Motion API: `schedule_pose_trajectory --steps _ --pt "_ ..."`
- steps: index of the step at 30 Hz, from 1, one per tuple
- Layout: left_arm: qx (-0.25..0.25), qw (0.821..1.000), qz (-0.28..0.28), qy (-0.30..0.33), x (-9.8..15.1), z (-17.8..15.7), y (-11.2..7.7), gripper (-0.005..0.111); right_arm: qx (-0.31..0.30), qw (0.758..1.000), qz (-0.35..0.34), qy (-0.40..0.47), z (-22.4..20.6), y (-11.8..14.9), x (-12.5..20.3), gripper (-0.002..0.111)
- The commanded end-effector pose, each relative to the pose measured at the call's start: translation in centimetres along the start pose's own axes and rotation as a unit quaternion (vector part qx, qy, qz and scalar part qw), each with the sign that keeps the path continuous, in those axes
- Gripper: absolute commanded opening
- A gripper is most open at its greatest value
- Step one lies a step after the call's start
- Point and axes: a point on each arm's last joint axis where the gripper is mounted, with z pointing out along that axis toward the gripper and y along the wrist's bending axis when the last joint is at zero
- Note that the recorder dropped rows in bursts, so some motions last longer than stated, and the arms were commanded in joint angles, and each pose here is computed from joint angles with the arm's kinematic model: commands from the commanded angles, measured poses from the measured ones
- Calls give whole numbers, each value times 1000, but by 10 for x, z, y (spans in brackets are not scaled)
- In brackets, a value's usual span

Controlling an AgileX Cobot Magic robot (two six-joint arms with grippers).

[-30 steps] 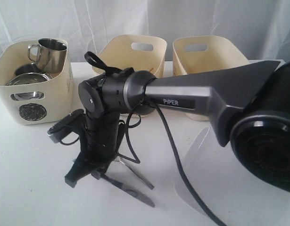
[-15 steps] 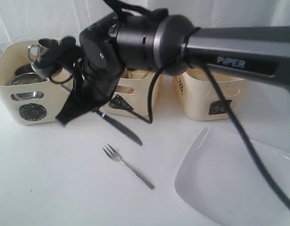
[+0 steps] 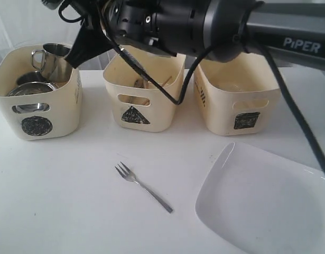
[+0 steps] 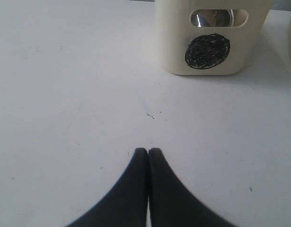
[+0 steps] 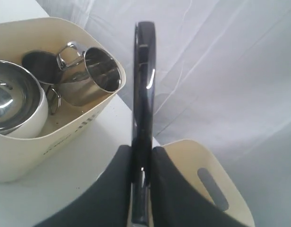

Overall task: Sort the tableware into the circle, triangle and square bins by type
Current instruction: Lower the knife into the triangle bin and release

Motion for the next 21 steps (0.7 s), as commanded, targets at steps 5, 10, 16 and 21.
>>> schedule_pose_trajectory --steps 5,10,16,21 --pt "1 1000 -4 -3 0 0 0 0 -8 994 -109 -33 26 6 15 0" --pt "1 1000 -4 -3 0 0 0 0 -7 993 -116 -19 36 5 27 0" --pt "1 1000 -4 -3 0 0 0 0 9 994 -108 2 42 -9 39 0" --pt "1 1000 -4 -3 0 0 0 0 20 995 -97 21 46 -15 47 0"
